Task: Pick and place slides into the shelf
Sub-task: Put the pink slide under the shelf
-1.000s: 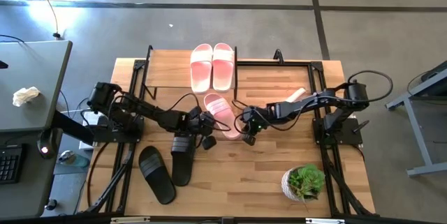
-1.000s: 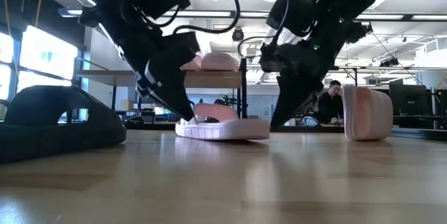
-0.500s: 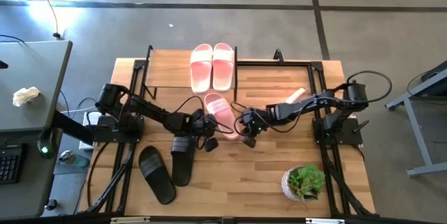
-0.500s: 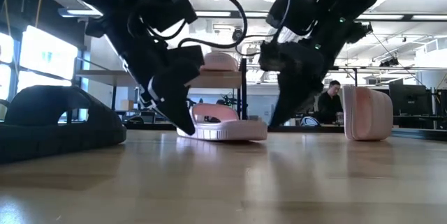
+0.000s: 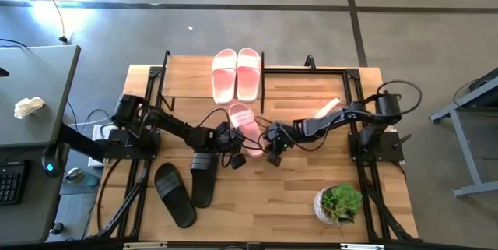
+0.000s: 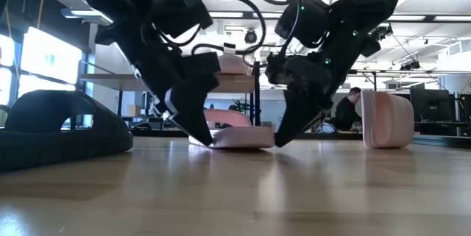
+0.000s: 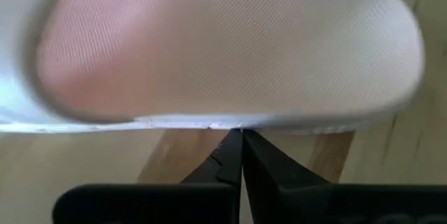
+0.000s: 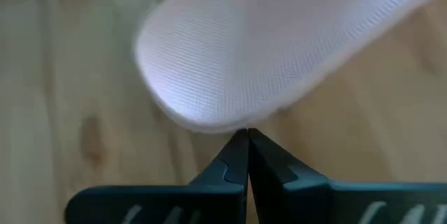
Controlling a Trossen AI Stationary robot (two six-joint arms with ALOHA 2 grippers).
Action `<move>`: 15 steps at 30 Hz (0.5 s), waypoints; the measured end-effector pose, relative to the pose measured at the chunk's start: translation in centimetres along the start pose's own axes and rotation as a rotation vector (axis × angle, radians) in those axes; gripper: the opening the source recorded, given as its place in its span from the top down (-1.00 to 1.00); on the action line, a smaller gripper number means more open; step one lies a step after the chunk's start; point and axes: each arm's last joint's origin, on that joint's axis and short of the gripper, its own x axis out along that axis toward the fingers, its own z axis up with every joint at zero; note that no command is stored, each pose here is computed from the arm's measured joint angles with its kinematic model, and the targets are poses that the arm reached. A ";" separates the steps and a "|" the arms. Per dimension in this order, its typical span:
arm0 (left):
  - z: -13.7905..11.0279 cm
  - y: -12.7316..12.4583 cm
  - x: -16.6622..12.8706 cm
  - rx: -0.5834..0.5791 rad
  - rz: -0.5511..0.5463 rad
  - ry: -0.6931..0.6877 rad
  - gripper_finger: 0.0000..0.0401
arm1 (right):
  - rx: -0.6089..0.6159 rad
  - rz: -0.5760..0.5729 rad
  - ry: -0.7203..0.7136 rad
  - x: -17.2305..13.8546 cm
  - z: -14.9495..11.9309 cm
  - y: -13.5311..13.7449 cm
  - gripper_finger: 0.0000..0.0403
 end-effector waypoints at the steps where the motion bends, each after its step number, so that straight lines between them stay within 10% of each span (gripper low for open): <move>1: 0.0 -0.1 0.3 0.003 0.002 0.007 0.99 | 0.007 -0.005 -0.002 0.1 -0.1 0.2 1.00; 15: 1.3 0.9 1.2 -0.029 0.040 0.028 0.99 | 0.025 -0.019 -0.024 0.4 -0.1 0.6 1.00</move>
